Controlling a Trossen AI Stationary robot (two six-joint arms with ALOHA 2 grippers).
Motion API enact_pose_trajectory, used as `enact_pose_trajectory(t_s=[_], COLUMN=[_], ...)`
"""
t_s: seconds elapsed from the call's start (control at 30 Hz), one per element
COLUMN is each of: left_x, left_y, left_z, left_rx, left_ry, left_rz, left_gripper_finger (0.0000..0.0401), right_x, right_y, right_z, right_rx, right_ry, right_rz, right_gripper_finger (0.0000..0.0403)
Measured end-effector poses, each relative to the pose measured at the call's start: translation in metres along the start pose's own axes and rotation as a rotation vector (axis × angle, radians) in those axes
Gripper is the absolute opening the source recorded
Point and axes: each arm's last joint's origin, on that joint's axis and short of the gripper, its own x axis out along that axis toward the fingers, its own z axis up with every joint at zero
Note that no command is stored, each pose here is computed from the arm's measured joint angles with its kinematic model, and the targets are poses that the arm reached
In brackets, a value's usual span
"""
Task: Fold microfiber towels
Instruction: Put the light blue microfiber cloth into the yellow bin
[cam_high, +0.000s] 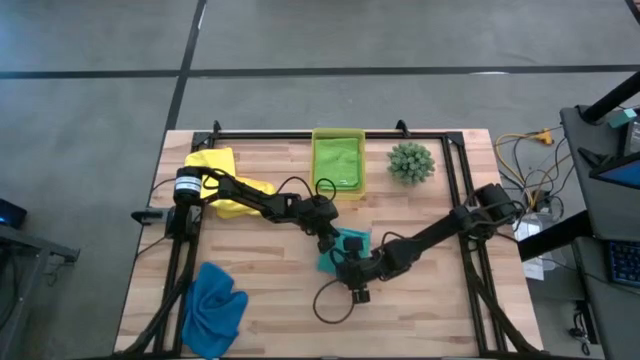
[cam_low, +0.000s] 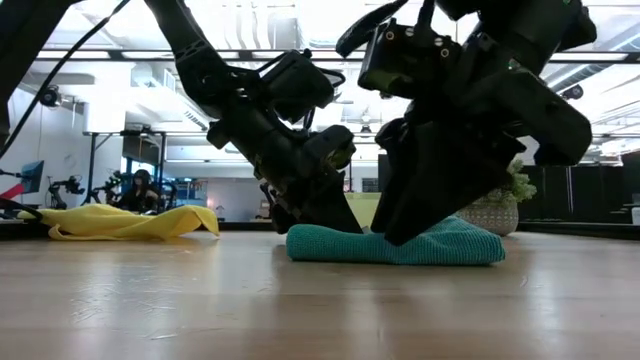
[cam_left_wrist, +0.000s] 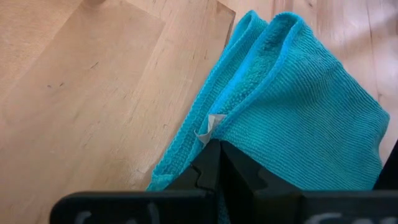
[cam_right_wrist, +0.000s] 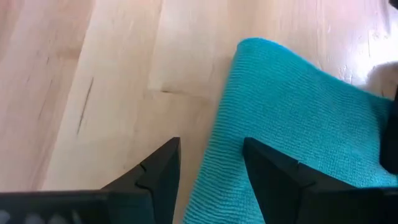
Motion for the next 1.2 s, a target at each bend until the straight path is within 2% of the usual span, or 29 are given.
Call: enact_pose_trajectory(t_s=[0.43, 0.9, 1.03, 1.2], left_x=[0.0, 0.0, 0.0, 0.0], left_y=[0.0, 0.0, 0.0, 0.0], left_z=[0.0, 0.0, 0.0, 0.0], left_rx=[-0.001, -0.002, -0.001, -0.001], left_ry=[0.0, 0.001, 0.001, 0.0], left_rz=[0.0, -0.002, -0.002, -0.002], left_gripper_finger=[0.0, 0.0, 0.0, 0.0], right_x=[-0.002, -0.005, -0.002, 0.004], right_y=[0.007, 0.015, 0.01, 0.003], right_z=[-0.034, -0.037, -0.037, -0.037], right_rx=[-0.037, -0.034, -0.017, -0.002], right_ry=[0.181, 0.19, 0.199, 0.202], right_rz=[-0.037, -0.102, -0.098, -0.093], right_gripper_finger=[0.0171, 0.017, 0.0157, 0.0121])
